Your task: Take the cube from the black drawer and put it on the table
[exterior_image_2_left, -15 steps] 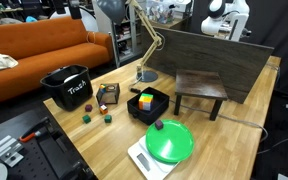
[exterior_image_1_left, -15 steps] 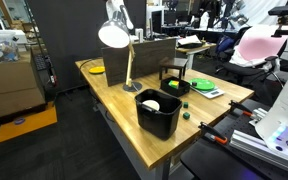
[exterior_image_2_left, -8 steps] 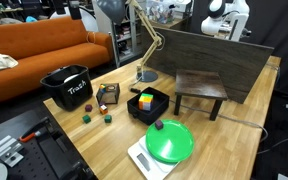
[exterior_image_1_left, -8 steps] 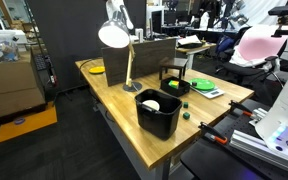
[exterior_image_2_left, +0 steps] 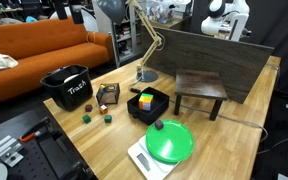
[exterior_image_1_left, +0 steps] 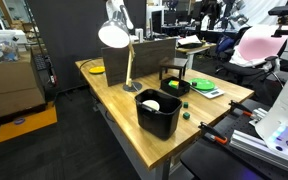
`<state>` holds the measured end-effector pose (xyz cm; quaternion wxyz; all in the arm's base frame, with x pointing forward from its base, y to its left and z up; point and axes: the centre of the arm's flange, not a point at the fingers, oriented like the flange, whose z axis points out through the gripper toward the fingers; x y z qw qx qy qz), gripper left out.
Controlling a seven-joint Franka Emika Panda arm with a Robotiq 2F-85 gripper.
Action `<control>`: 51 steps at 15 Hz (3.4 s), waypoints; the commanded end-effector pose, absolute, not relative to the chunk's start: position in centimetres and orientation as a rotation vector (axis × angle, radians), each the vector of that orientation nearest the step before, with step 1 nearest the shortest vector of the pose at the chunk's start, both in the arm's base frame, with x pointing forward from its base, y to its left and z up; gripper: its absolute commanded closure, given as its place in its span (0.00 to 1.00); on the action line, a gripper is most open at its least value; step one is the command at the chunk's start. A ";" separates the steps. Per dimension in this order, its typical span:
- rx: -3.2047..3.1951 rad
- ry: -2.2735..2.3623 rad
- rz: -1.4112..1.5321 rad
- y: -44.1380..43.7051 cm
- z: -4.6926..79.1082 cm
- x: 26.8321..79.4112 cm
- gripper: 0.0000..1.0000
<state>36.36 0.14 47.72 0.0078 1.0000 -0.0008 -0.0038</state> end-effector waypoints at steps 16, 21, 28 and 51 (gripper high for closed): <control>3.101 0.095 0.082 0.5 47.0 40.0 0.00; 3.101 0.095 0.082 0.5 47.0 40.0 0.00; 3.114 0.095 0.063 0.5 46.3 40.1 0.00; 3.103 0.346 -0.228 2.8 38.8 40.5 0.00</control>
